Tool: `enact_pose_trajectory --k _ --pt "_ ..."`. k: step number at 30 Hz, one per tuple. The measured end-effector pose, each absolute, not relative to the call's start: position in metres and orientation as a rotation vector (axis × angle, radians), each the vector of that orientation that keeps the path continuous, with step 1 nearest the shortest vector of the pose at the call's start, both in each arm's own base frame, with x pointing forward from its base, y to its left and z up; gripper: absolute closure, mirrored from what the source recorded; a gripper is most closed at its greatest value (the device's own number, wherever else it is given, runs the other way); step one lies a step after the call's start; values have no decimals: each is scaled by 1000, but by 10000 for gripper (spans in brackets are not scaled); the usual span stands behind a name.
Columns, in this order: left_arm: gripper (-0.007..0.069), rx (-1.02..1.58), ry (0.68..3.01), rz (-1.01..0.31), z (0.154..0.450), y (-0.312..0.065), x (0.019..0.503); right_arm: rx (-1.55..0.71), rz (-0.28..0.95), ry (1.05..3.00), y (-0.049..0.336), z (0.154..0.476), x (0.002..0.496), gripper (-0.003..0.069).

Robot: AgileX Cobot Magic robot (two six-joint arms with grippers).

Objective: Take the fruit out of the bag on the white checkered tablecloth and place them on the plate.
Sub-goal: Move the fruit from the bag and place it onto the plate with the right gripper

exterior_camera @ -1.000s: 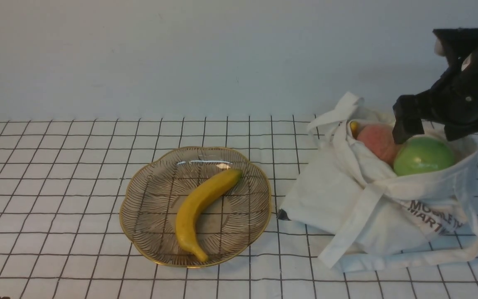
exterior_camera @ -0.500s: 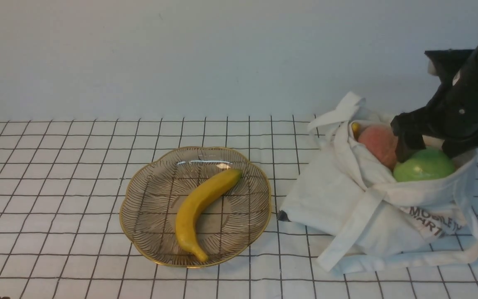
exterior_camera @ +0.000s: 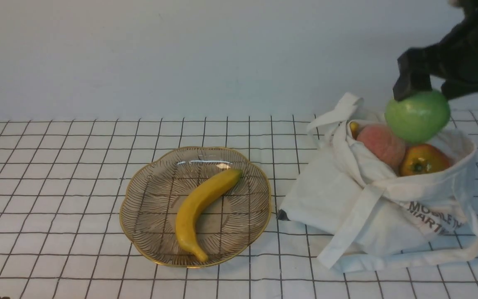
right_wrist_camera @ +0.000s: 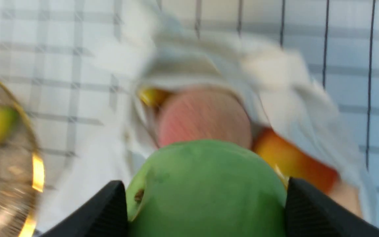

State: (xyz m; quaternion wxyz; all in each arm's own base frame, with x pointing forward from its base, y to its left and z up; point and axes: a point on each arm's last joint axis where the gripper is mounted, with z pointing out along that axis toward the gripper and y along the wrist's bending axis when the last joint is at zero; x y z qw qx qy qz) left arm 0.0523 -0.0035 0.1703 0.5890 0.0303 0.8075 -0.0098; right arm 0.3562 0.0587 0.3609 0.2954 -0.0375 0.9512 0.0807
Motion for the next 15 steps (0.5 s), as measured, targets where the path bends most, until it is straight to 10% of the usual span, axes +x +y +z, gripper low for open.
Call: enact_pose_trajectory --k 9,15 --pt "633 71 1881 -23 170 -3 52 -480 567 2350 145 377 343 135" --pt "633 71 1881 -23 170 -3 52 -750 622 2363 235 313 348 137"
